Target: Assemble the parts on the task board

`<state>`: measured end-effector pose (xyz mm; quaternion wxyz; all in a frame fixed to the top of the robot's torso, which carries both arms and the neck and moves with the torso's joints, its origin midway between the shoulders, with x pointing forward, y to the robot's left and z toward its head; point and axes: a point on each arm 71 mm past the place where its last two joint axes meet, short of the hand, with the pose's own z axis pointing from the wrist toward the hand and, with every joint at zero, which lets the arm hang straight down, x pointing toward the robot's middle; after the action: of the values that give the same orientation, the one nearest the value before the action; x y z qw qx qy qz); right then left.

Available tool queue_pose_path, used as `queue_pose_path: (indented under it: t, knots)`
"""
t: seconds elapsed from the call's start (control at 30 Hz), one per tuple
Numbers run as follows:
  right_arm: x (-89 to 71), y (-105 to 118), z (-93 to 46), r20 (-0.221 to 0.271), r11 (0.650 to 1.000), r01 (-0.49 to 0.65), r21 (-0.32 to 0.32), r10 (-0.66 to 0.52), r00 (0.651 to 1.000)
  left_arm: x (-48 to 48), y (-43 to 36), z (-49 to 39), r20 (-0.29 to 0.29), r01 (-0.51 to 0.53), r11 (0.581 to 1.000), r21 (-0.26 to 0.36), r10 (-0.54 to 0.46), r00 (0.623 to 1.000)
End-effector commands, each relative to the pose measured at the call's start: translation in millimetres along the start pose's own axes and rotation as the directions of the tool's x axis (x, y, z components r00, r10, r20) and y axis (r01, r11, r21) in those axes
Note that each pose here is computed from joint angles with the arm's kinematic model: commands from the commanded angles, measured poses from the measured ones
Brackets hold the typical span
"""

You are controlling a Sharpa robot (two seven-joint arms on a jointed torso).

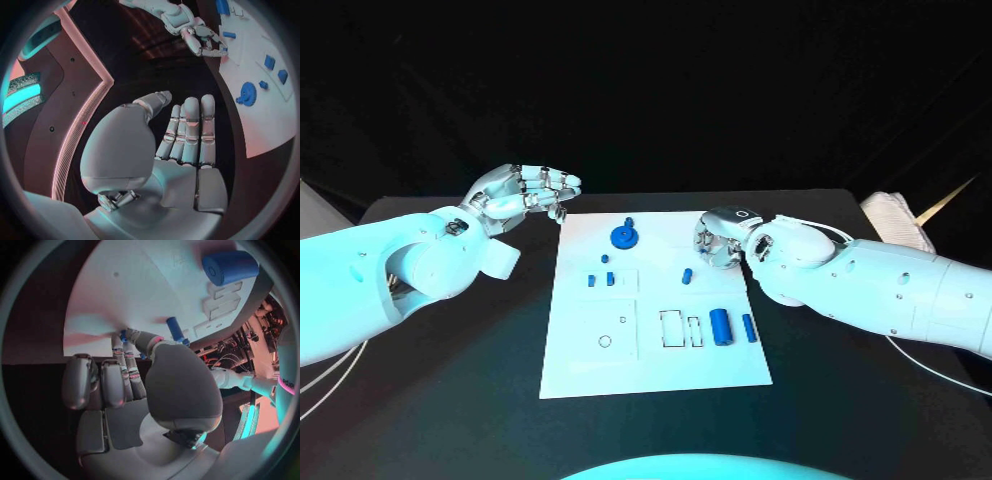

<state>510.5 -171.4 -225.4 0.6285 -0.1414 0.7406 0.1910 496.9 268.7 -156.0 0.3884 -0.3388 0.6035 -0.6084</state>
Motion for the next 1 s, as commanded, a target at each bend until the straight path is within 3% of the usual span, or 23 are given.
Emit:
queue_pose_path:
  t: [0.03, 0.47, 1.0]
  knots:
    - [18.0, 5.6, -3.1, -0.062, 1.000, 0.015, 0.009, -0.015, 0.998, 1.9, -1.2, 0.1, -0.014, 0.013, 1.000, 0.006, -0.013, 1.000]
    - [10.1, 3.1, -5.5, 0.065, 0.999, -0.002, 0.042, -0.001, 0.998, 0.8, -1.1, -0.1, -0.009, 0.012, 1.000, 0.007, -0.011, 1.000]
    - [-8.1, 0.6, -18.6, 0.194, 0.996, -0.092, 0.001, 0.090, 0.977, -2.9, -0.4, 0.0, 0.004, 0.008, 1.000, 0.006, -0.008, 1.000]
